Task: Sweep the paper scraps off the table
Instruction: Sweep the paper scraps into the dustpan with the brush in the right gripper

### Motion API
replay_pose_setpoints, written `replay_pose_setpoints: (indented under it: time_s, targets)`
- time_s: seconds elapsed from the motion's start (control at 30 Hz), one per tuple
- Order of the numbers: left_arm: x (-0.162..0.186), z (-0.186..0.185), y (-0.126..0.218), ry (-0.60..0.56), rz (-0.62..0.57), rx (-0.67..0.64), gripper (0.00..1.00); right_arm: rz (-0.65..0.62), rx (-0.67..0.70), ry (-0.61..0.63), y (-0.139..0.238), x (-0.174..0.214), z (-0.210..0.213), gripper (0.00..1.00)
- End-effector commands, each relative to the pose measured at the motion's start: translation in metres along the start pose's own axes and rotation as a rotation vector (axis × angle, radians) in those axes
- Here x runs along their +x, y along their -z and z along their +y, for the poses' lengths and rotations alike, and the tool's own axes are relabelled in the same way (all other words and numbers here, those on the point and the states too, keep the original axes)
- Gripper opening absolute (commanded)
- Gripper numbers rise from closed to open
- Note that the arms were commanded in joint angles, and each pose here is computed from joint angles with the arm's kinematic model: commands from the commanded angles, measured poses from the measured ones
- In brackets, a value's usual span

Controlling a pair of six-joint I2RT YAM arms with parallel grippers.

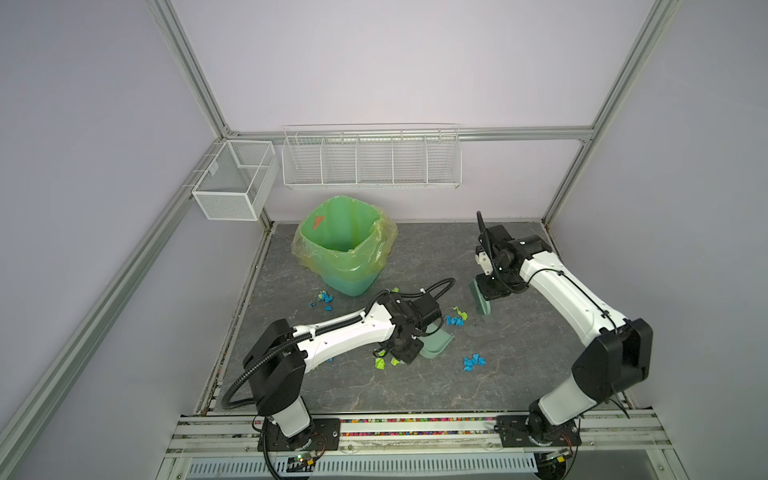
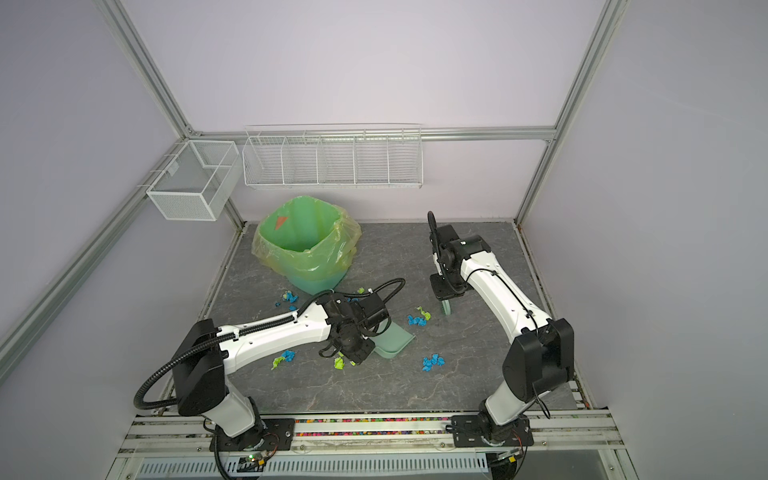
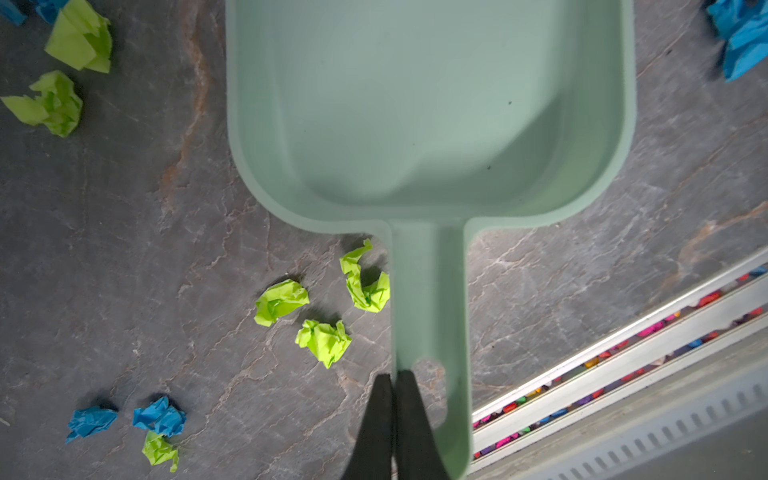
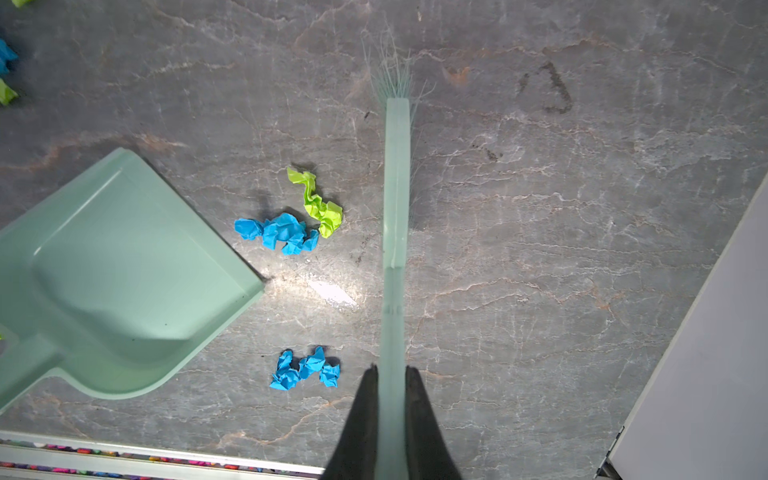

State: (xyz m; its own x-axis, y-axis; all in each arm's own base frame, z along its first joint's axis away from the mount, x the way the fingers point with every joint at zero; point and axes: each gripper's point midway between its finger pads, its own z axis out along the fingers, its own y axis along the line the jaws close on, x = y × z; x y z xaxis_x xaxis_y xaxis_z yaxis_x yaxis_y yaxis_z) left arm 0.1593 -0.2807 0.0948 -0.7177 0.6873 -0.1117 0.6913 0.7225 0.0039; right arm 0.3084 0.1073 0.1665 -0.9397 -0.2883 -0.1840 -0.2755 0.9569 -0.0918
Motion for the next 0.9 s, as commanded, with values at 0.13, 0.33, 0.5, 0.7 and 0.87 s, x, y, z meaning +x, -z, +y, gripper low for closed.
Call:
replay_pose_setpoints:
  time_s: [0.13, 0.33, 0.5, 0.7, 0.87]
  targets:
    - [-0.01, -0.001, -0.002, -0.021, -0.007, -0.02, 0.0, 0.029, 0.001, 0.141, -0.002, 0.001, 0.026, 0.07]
    - [-0.014, -0.003, -0.012, -0.027, -0.002, -0.023, 0.0, 0.049, -0.044, 0.205, -0.004, 0.001, 0.049, 0.07]
    - [-0.014, -0.004, -0.02, -0.033, 0.013, -0.023, 0.0, 0.051, -0.086, 0.252, 0.001, 0.006, 0.067, 0.07]
    - [-0.016, -0.003, -0.025, -0.035, 0.017, -0.031, 0.0, 0.027, -0.234, 0.245, 0.013, 0.016, 0.095, 0.07]
    - [-0.018, -0.002, -0.029, -0.027, 0.018, -0.042, 0.0, -0.012, -0.379, 0.216, 0.03, 0.028, 0.114, 0.07]
